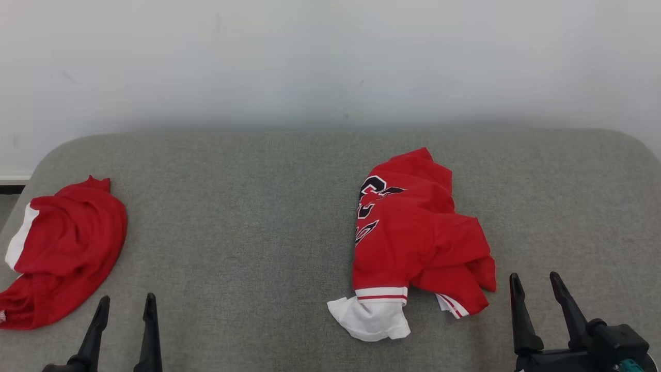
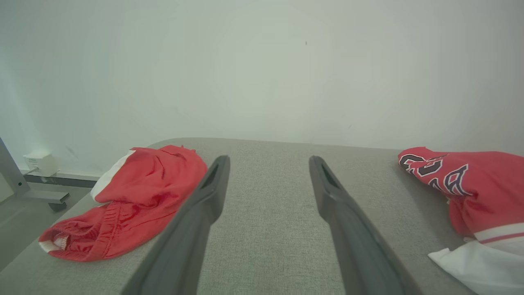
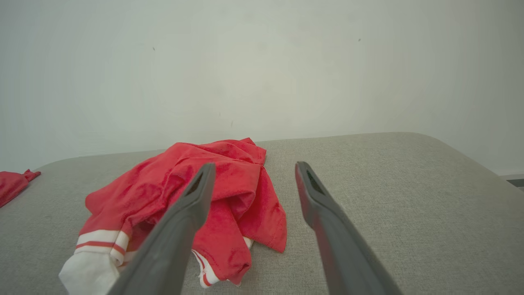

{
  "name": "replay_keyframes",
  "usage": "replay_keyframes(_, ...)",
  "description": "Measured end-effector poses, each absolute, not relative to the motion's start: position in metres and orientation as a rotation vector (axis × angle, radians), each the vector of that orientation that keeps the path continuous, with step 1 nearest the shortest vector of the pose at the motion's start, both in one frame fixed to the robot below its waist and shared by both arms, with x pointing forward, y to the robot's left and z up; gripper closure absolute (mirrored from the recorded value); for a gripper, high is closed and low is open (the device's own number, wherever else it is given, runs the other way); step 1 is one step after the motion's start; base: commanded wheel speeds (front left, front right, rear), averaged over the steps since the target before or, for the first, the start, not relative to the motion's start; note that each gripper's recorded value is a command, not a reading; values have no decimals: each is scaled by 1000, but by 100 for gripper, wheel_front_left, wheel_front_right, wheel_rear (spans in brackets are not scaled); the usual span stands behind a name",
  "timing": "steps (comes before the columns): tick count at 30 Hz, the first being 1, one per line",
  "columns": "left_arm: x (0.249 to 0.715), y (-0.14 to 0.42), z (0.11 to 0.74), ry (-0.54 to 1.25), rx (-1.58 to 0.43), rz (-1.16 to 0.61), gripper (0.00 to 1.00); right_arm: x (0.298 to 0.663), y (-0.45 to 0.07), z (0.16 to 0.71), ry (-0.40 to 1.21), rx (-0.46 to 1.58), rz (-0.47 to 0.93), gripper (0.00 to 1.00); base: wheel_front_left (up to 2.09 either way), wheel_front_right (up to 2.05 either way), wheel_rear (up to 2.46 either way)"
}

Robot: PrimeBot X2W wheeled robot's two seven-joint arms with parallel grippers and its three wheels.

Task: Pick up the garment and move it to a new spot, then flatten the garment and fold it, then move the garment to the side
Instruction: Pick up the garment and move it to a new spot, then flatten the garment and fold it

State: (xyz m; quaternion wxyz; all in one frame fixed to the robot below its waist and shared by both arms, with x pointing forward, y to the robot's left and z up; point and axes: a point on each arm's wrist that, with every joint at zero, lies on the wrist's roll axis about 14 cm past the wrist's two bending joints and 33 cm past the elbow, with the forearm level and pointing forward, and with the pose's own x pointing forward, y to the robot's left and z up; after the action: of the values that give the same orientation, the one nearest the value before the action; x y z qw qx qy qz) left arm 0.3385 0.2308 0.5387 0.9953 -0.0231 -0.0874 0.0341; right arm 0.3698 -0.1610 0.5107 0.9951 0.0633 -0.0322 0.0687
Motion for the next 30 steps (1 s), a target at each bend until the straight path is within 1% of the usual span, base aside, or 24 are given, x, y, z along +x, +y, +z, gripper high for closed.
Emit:
replay_keyframes(8,344,230,528,-145,-53,69,0,370,-161,502,-39,129,134,0,0,0,0)
replay_keyframes(13,352,216,526,-143,-71,18,0,370,-165,501,-36,129,125,0,0,0,0)
replay_keyframes(16,359,186,524,-134,-97,-75,0,370,-166,499,-31,128,121,0,0,0,0)
replay_keyframes(21,369,121,510,-80,-108,-272,0,372,-168,499,-33,133,114,0,0,0,0)
replay_keyframes(26,372,63,486,8,-112,-450,0,370,-176,495,-23,138,87,0,0,0,0)
replay_keyframes(30,371,30,462,95,-99,-562,0,367,-188,491,-17,137,49,0,0,0,0)
